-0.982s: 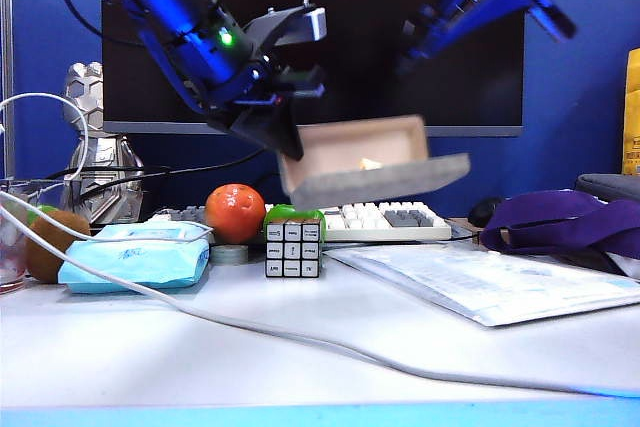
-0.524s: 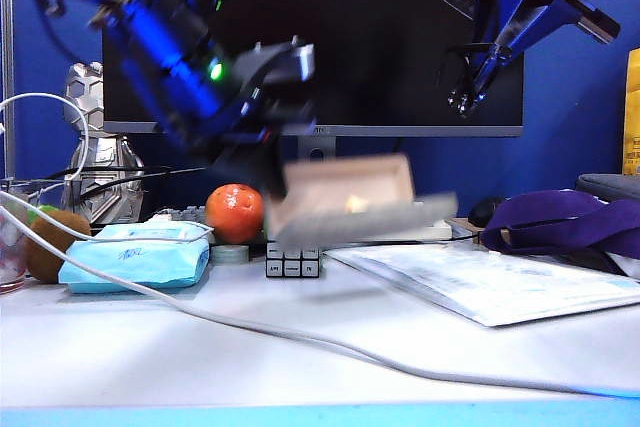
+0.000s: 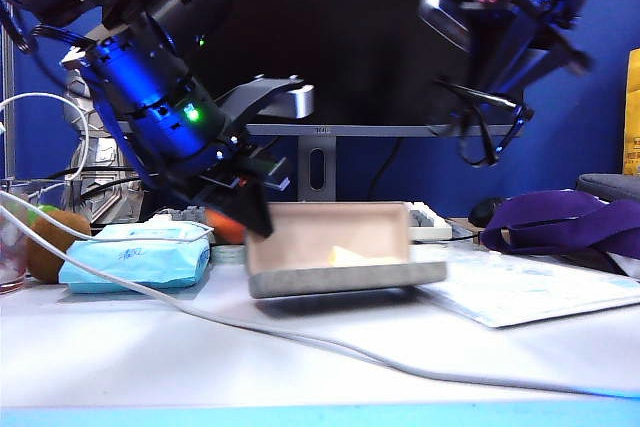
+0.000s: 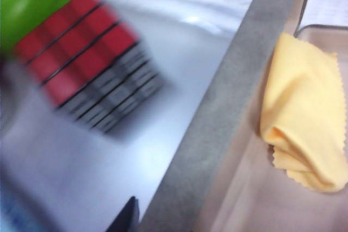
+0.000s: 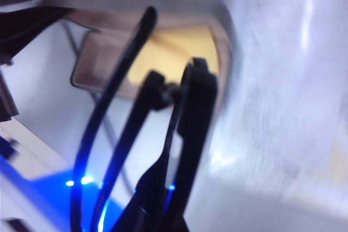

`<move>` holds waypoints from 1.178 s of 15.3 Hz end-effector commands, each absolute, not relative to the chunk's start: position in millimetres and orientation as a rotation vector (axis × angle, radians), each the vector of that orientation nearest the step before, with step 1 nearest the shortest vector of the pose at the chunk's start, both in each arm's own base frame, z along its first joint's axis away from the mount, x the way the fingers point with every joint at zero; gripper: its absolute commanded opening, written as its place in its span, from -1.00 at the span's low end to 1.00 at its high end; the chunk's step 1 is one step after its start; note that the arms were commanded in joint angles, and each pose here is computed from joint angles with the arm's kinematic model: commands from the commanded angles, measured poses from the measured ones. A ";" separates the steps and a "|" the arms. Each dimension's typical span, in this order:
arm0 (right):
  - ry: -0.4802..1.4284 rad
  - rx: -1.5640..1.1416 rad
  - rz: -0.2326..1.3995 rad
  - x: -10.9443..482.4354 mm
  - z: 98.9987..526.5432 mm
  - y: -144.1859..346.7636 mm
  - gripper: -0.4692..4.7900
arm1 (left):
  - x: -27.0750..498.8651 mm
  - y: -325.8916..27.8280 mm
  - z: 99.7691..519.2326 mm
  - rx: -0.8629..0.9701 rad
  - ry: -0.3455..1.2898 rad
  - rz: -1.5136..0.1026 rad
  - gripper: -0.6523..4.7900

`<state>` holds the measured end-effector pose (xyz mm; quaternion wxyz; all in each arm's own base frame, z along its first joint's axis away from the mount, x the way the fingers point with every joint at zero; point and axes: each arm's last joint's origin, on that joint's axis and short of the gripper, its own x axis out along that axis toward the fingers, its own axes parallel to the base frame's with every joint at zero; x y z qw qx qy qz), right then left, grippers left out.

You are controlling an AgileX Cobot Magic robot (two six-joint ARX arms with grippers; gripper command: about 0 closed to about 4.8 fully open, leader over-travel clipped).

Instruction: Pick up the glasses, fold the temples of the glasses, place the glasses into the glasses case, and finally close the glasses case.

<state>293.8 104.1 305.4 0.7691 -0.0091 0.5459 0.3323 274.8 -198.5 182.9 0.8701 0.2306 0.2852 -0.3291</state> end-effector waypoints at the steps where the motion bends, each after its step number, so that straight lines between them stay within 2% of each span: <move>1: 1.026 -0.262 0.874 293.2 309.9 117.2 -0.84 | 275.7 -201.4 187.9 0.514 0.533 -0.748 -0.78; 4: 0.933 -0.476 1.013 286.7 309.6 132.6 -0.84 | 276.5 -200.2 188.3 0.480 0.530 -0.826 -0.78; 8: 0.863 -0.708 1.072 283.2 307.0 142.9 -0.84 | 275.8 -200.9 188.6 0.467 0.527 -0.860 -0.78; 14: 0.950 -0.810 1.160 289.5 281.2 150.6 -0.84 | 277.3 -202.8 192.5 0.452 0.478 -0.882 -0.75; 15: 0.948 -0.833 1.154 288.5 281.5 152.8 -0.84 | 276.9 -203.2 192.6 0.441 0.478 -0.900 -0.63; 17: 0.945 -0.842 1.144 288.6 282.2 152.6 -0.84 | 276.2 -204.0 192.8 0.430 0.476 -0.931 -0.23; 18: 0.944 -0.857 1.126 289.3 282.2 152.5 -0.84 | 276.2 -204.0 192.8 0.430 0.477 -0.930 -0.19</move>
